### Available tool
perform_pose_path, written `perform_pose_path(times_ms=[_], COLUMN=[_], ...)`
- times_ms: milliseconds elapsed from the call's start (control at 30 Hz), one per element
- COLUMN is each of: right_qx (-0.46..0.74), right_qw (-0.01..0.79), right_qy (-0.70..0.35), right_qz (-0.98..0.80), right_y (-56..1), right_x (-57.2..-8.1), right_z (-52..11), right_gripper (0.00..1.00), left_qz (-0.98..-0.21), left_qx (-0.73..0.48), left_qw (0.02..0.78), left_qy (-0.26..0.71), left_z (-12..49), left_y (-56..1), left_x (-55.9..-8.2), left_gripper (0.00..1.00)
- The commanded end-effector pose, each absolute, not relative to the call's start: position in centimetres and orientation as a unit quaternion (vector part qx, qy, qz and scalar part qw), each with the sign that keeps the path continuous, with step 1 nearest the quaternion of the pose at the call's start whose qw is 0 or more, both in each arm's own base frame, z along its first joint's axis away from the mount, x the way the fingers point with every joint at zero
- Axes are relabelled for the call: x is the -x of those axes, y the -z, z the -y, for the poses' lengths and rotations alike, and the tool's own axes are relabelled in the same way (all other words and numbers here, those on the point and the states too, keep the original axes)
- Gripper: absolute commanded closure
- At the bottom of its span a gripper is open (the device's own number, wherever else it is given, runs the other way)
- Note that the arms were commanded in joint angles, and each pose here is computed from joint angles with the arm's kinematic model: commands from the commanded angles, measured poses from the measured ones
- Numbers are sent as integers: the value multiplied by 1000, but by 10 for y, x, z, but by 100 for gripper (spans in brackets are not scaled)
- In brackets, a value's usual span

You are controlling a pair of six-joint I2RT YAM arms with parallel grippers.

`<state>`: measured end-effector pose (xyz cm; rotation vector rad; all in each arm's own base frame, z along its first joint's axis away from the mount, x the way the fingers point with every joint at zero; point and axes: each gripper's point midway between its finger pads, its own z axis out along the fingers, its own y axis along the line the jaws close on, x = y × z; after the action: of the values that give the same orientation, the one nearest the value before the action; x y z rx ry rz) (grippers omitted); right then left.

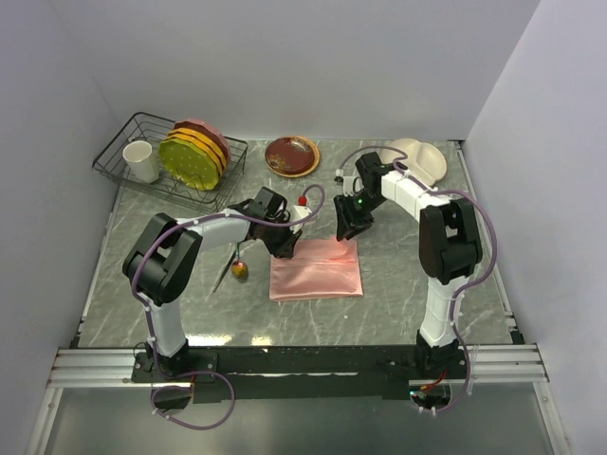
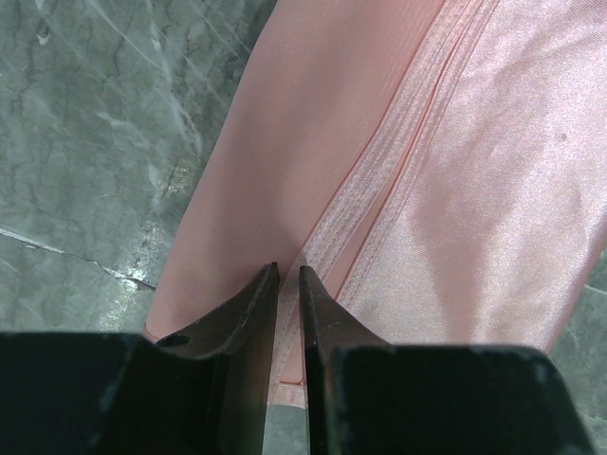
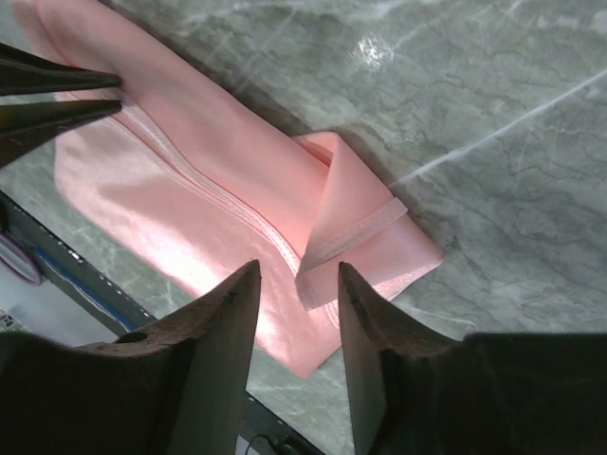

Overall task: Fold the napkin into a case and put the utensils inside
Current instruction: Smooth out the 2/3-rectangle-folded napkin at the center of the board.

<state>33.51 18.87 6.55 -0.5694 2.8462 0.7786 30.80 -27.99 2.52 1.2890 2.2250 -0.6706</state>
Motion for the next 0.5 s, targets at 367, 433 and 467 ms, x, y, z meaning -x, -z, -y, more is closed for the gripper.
perform_pose_path(times_ms=[367, 433, 467], right_qx=[218, 221, 223], right_qw=[30, 29, 28], right_qy=[-245, -245, -243], right_qz=[-944, -943, -944], right_y=[-64, -64, -63], right_x=[-300, -294, -292], right_z=[-178, -176, -175], right_gripper=[100, 100, 100], left_qz=[-821, -824, -826], left_qx=[-452, -445, -441], left_qw=[244, 241, 239], left_qy=[250, 255, 257], left_z=[283, 282, 282], left_y=[-42, -44, -44], left_x=[-304, -301, -299], left_gripper=[76, 75, 75])
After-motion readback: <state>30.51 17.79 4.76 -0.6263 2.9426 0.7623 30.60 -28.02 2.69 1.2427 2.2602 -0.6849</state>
